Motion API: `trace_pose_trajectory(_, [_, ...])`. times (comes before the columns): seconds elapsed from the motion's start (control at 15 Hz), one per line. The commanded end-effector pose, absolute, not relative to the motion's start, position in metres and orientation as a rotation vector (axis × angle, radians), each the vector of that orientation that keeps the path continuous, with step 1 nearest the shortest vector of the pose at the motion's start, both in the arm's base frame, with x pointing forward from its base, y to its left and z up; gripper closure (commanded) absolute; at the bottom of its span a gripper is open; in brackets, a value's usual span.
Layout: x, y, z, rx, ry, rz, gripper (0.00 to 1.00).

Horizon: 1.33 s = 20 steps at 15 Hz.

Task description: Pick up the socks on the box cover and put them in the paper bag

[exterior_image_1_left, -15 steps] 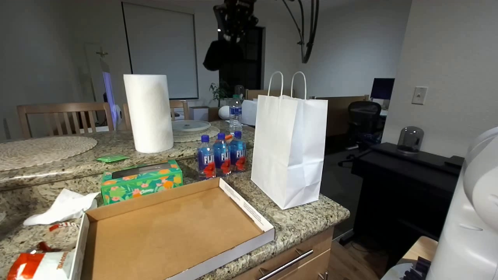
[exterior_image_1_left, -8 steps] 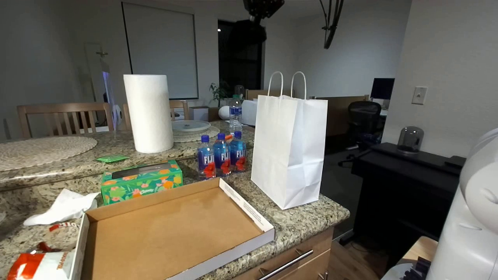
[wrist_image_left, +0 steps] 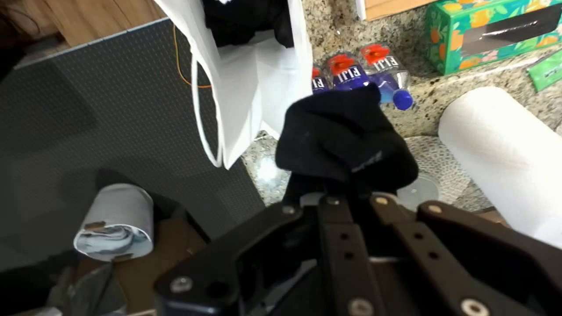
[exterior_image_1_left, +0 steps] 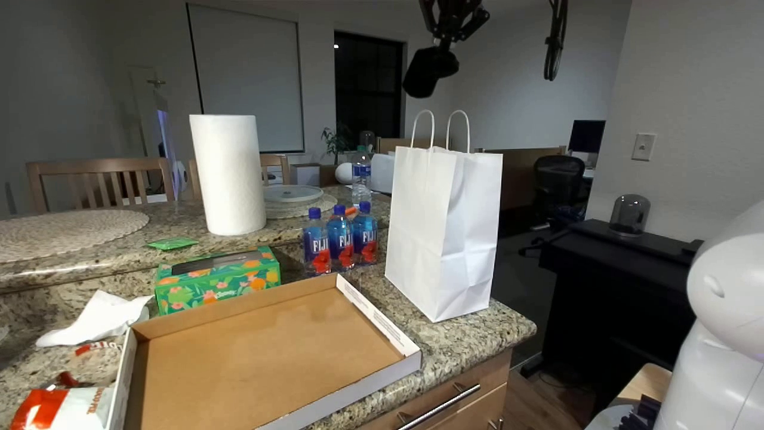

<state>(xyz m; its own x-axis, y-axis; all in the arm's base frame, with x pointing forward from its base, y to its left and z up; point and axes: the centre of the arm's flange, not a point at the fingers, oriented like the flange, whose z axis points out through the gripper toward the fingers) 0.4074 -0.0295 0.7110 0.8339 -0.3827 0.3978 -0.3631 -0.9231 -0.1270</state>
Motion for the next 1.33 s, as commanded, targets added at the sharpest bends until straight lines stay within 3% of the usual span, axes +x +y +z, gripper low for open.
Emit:
trace_pose_trajectory(0.0, [0.393, -0.049, 0.695, -2.874, 0.877, -0.574, 0.92])
trace_pose_trajectory(0.53, [0.405, -0.066, 0.648, -2.810, 1.134, -0.350, 0.92])
trace_pose_trajectory(0.67, [0.408, -0.063, 0.646, -2.807, 1.165, -0.342, 0.66])
trace_pose_trajectory(1.27, [0.410, -0.044, 0.659, -2.794, 1.153, -0.401, 0.10])
